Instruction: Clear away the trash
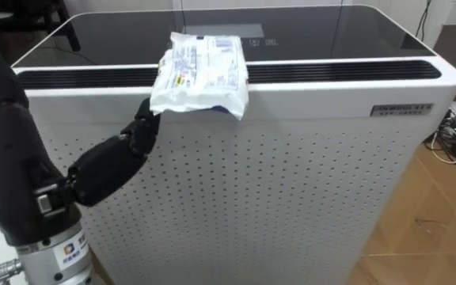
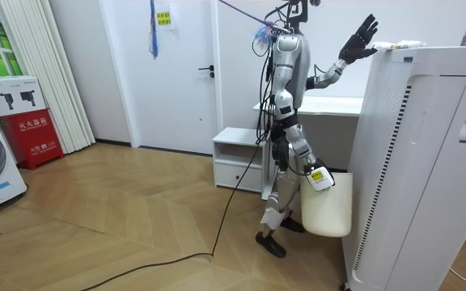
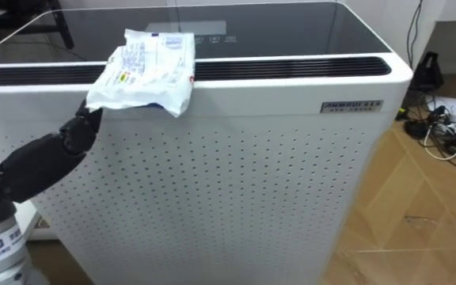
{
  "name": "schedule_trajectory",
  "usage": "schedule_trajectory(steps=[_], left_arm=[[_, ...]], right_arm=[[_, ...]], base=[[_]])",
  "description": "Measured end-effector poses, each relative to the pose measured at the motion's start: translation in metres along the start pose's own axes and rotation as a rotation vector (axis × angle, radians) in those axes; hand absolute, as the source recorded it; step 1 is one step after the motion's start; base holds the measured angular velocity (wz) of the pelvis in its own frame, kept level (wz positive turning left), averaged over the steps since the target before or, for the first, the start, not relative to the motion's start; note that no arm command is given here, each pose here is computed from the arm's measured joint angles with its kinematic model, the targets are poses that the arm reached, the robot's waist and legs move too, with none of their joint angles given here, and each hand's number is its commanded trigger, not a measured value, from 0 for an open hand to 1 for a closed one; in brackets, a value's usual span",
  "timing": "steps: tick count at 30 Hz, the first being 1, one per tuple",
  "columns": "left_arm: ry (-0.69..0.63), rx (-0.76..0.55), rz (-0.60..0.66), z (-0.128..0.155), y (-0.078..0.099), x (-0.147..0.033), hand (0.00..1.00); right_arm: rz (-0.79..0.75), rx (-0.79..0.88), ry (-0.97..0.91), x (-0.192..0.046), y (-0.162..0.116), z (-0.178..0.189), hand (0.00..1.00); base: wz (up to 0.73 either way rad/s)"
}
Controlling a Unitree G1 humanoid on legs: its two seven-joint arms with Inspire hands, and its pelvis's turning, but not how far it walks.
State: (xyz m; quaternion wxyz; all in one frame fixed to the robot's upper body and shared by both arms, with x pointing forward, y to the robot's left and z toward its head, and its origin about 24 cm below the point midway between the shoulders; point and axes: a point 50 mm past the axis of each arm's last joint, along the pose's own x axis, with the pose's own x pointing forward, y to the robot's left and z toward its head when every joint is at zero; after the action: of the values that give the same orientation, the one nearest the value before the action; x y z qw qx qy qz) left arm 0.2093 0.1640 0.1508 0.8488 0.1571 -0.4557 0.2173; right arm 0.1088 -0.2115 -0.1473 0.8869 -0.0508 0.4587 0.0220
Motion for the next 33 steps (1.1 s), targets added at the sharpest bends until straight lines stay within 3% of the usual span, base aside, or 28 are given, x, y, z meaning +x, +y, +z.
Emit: schedule_trajectory(steps=[22, 33], left_arm=[[-0.062, 0.054, -0.066, 0.004, -0.008, 0.001, 0.00], [-0.222, 0.186, -0.225, 0.009, -0.021, 0.007, 0.00]], right_arm=[[0.014, -0.003, 0.004, 0.000, 0.000, 0.000, 1.00], [0.017, -0.010, -0.008, 0.000, -0.002, 0.004, 1.00]], base=[[0.00], [-0.01]])
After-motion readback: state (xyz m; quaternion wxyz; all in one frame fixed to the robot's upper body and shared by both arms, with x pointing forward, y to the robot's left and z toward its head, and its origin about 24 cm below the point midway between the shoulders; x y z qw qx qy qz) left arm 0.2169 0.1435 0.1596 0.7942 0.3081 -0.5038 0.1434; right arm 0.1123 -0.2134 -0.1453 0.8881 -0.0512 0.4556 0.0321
